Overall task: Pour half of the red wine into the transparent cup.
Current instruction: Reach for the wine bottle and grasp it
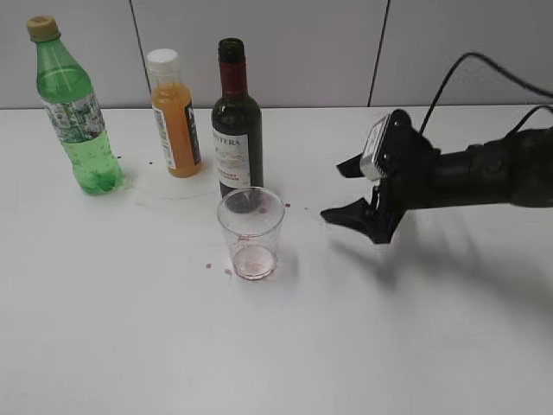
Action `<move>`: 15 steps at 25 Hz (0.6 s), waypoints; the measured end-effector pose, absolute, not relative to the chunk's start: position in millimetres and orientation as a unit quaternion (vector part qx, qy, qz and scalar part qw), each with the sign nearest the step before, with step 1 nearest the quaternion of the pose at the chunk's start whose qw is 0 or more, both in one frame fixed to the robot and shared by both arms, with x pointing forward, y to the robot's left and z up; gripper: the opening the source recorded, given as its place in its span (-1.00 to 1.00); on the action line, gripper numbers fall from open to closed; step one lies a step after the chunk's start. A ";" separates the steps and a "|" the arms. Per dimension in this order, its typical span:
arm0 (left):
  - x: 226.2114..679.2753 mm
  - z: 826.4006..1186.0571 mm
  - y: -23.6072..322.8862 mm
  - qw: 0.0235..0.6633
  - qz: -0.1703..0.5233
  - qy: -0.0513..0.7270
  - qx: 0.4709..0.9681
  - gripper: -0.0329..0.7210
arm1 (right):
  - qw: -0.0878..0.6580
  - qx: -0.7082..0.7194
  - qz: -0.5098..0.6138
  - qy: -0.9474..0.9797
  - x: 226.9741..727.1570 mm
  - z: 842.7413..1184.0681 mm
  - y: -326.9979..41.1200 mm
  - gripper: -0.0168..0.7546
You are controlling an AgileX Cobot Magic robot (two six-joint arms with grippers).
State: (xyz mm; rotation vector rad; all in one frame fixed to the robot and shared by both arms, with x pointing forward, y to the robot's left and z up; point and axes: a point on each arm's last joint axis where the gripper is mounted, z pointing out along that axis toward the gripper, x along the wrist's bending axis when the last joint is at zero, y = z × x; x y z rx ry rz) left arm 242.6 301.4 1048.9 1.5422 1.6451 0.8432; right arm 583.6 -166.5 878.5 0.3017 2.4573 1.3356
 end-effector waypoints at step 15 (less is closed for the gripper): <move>242.6 1048.9 301.4 0.359 0.327 0.638 0.598 -0.28 | 0.299 0.637 0.111 0.702 640.9 987.5 -249.3 0.53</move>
